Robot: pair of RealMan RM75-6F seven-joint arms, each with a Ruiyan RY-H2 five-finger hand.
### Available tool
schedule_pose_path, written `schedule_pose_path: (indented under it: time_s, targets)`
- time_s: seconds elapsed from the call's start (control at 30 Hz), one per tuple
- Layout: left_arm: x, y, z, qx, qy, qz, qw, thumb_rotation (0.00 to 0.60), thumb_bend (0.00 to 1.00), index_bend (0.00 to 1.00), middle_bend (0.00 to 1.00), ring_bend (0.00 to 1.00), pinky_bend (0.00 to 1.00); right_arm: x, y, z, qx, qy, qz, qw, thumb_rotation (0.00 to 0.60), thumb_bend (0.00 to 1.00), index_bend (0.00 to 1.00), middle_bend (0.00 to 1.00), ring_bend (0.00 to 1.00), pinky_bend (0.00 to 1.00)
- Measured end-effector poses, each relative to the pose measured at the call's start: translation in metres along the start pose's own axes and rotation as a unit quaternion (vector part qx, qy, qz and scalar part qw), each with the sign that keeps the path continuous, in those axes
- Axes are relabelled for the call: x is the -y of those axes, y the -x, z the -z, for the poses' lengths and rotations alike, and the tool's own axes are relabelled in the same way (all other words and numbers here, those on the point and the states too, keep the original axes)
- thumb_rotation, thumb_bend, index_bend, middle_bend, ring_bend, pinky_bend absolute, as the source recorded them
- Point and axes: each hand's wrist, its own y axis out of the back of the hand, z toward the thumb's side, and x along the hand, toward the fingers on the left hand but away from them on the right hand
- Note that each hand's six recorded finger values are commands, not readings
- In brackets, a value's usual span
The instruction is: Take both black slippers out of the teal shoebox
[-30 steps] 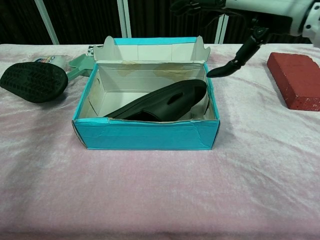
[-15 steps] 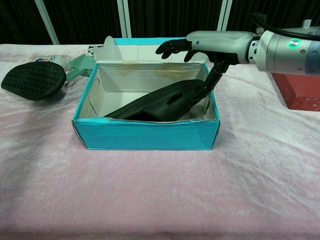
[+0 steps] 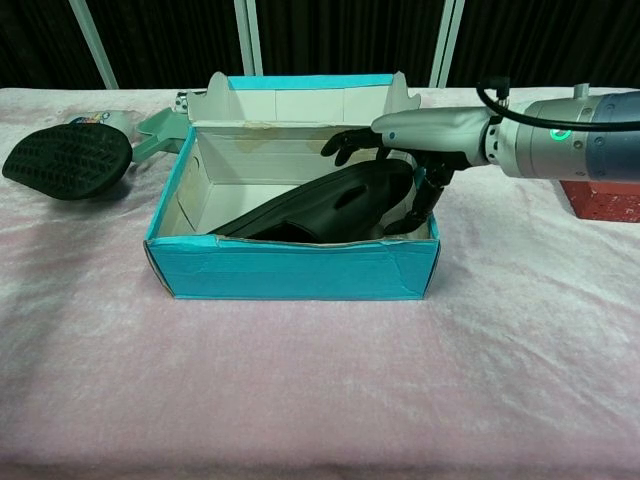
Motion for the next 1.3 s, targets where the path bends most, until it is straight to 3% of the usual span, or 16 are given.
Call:
schedule_pose_path:
  time_s: [0.1,0.27,0.43,0.7,1.03,1.3]
  targets:
    - [-0.001,0.000,0.002,-0.003,0.005,-0.001,1.0000,0.600,0.00,0.03,0.15,0.01,0.15,0.007,0.004,-0.002,-0.002,-0.006,-0.008,1.0000,0.600,0.19,0.16,0.19,0.06,0.19]
    - [0.000,0.000,0.007,-0.008,0.009,0.002,0.9999,0.600,0.00,0.04,0.15,0.01,0.15,0.014,0.011,-0.006,-0.006,-0.012,-0.007,0.9999,0.600,0.40,0.44,0.36,0.22,0.30]
    - [0.000,0.003,0.012,-0.012,0.011,0.002,0.9999,0.600,0.00,0.04,0.15,0.01,0.15,0.015,0.010,-0.005,-0.010,-0.004,0.004,0.9999,0.600,0.54,0.56,0.44,0.31,0.38]
    - [-0.003,0.006,0.015,-0.015,0.019,-0.001,0.9997,0.600,0.00,0.04,0.15,0.01,0.16,0.002,0.001,-0.009,-0.039,0.030,0.040,0.9980,0.600,0.57,0.58,0.46,0.33,0.41]
    - [-0.006,0.007,0.020,-0.022,0.016,-0.001,0.9996,0.600,0.00,0.04,0.15,0.01,0.17,-0.041,-0.024,-0.006,-0.075,0.089,0.105,0.9876,0.600,0.57,0.59,0.46,0.33,0.41]
    - [-0.006,0.008,0.022,-0.024,0.008,0.002,0.9997,0.600,0.00,0.04,0.15,0.01,0.17,-0.082,-0.061,0.023,-0.061,0.096,0.173,0.9783,0.600,0.57,0.59,0.46,0.34,0.41]
